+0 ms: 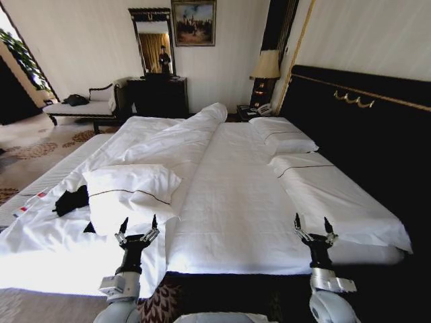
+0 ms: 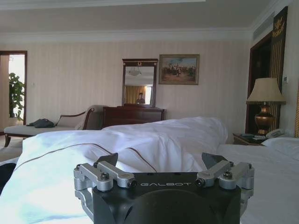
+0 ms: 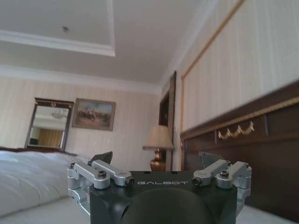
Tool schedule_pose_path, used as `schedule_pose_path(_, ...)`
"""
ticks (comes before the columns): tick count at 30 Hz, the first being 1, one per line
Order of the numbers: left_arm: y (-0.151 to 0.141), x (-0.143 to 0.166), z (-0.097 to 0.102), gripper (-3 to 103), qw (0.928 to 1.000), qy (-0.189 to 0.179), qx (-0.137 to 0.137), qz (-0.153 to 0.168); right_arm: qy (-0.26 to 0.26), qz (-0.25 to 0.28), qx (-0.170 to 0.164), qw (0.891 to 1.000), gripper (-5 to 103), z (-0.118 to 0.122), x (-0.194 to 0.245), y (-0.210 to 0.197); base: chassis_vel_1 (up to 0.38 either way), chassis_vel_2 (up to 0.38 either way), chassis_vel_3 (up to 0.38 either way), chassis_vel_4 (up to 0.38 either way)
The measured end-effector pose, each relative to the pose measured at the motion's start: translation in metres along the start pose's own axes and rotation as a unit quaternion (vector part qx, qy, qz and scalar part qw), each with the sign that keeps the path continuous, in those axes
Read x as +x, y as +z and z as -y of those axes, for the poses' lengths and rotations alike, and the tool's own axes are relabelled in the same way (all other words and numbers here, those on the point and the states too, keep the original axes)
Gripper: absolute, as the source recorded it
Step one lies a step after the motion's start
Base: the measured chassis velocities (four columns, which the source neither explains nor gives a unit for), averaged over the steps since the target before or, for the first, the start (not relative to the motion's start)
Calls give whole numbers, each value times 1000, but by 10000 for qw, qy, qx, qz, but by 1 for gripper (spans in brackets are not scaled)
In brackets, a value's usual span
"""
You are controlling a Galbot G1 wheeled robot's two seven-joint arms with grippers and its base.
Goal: Fold the clothes on the bed.
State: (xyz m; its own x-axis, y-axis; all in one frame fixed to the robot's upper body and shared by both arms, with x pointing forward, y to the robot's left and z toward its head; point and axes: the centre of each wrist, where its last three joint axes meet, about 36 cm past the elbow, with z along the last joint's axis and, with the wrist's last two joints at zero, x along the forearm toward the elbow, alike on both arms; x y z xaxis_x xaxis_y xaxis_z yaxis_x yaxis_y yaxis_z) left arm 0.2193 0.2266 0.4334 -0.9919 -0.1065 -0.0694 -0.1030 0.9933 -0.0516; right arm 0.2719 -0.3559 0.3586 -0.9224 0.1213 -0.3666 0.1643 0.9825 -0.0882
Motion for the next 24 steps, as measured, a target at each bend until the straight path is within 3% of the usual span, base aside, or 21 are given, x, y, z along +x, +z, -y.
schedule_pose_path(5,-9,9,1,100,9999,162,-3,55,-209,219,70,9995,100,-27,-10,-46,0,0,0,0)
schedule_pose_path(11,-12,18,2,100,9996,266,-119,20,-753,135,276,9967,100,-37,-7,-63,0,0,0,0)
schedule_pose_path(18,-14,22,6,100,9995,268,-140,5,-1222,-281,-168,9920,100,-39,-15,-70,0,0,0,0)
schedule_pose_path(24,-19,21,5,100,9996,213,-147,70,-1255,-312,-249,9913,100,-37,-18,-70,0,0,0,0)
